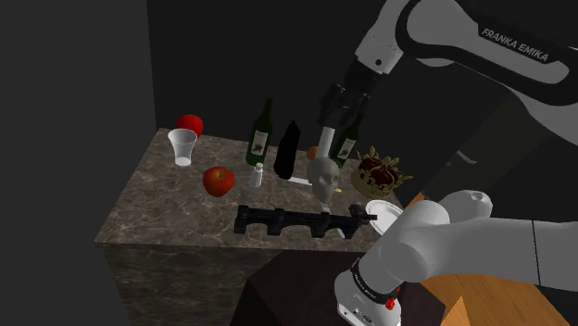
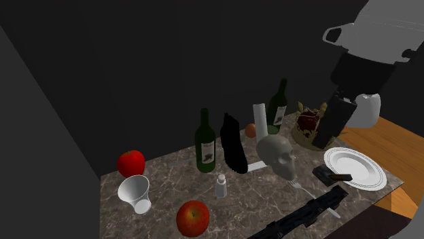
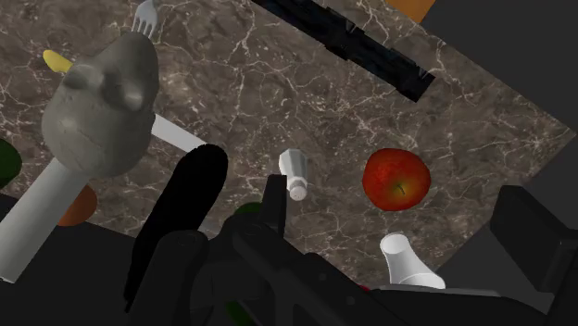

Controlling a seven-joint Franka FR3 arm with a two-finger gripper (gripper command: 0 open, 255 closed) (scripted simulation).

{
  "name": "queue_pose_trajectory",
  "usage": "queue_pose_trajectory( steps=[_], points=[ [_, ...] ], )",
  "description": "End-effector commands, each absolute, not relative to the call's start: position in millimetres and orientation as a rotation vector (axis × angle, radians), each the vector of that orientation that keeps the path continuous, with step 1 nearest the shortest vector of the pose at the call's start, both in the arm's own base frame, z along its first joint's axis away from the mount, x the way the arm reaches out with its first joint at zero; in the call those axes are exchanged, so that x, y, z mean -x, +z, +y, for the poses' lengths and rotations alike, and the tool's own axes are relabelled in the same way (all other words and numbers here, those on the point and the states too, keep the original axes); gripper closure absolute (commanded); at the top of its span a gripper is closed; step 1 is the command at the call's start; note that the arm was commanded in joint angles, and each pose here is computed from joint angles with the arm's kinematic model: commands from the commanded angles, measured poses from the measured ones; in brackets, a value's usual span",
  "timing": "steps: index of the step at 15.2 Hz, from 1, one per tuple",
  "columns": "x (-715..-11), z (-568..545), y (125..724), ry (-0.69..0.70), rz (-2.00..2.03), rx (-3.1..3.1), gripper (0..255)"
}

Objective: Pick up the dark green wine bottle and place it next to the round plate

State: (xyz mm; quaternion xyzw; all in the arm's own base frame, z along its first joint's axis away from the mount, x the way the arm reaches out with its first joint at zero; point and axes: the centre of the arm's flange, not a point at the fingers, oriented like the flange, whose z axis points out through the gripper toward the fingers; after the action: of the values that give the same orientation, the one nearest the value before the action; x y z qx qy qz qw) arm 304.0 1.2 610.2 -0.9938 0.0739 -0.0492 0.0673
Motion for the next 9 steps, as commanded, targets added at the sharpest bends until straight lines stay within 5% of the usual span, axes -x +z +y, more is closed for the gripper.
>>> queue_pose_trajectory(
  steps=[1, 9],
  points=[
    [-304, 1, 610, -0.148, 0.223, 2.995, 0],
    [-411, -25, 589, -0.07, 0.282, 3.013, 0]
  ],
)
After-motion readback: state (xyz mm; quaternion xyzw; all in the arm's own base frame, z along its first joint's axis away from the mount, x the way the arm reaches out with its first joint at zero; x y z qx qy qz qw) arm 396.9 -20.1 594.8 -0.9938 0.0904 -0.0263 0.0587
